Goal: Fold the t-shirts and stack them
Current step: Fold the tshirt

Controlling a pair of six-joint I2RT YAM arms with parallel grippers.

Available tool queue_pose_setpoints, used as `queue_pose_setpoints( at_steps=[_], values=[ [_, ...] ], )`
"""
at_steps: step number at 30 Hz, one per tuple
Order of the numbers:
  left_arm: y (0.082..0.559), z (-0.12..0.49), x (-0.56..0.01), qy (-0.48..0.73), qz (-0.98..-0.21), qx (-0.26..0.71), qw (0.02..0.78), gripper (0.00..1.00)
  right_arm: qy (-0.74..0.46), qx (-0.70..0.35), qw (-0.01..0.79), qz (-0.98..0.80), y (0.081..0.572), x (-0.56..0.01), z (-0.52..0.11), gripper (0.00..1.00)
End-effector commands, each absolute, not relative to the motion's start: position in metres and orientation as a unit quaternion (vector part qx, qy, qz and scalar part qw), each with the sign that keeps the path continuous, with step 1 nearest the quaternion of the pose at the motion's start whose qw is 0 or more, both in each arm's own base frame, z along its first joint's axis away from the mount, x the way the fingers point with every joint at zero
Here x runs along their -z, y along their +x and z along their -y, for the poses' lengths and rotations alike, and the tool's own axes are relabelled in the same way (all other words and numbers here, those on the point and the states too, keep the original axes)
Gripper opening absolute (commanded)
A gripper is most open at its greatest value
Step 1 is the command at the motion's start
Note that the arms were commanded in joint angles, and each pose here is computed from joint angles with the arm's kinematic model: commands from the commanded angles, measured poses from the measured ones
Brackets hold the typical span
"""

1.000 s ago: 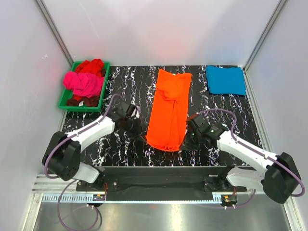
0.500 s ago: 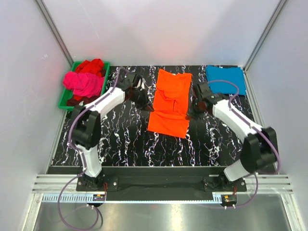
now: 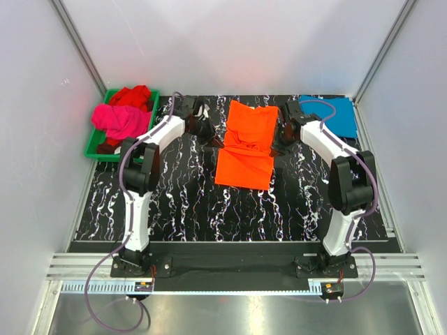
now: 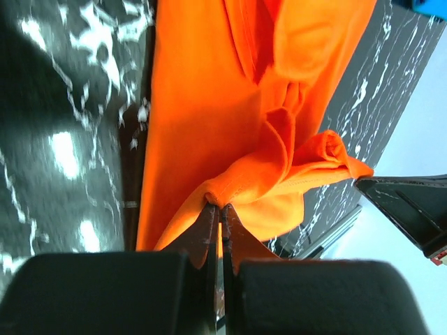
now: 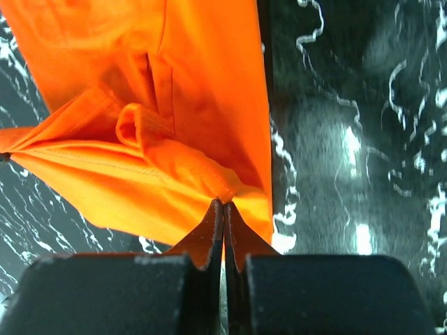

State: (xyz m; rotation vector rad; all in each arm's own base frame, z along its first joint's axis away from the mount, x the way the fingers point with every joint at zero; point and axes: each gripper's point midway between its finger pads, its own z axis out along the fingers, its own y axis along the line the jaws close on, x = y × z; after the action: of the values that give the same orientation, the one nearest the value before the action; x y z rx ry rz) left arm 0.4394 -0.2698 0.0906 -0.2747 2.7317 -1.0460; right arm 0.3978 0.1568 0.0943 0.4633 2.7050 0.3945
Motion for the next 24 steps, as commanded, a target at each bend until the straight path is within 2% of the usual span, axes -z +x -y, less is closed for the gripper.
queue_pose_setpoints(
  at_steps=[1,11,24],
  values=[
    [0.462,0.283,-0.110,-0.073,-0.904,0.402,0.126,0.00,0.150,-0.155,0.198,-0.956,0.419,-0.103,-0.155,0.00],
    [0.484,0.290,-0.110,-0.072,-0.888,0.431,0.147,0.00,0.148,-0.165,0.193,-0.956,0.434,-0.094,-0.146,0.00],
    [0.492,0.276,-0.086,-0.102,-0.900,0.397,0.149,0.00,0.150,-0.179,0.176,-0.956,0.448,-0.080,-0.152,0.00]
  ],
)
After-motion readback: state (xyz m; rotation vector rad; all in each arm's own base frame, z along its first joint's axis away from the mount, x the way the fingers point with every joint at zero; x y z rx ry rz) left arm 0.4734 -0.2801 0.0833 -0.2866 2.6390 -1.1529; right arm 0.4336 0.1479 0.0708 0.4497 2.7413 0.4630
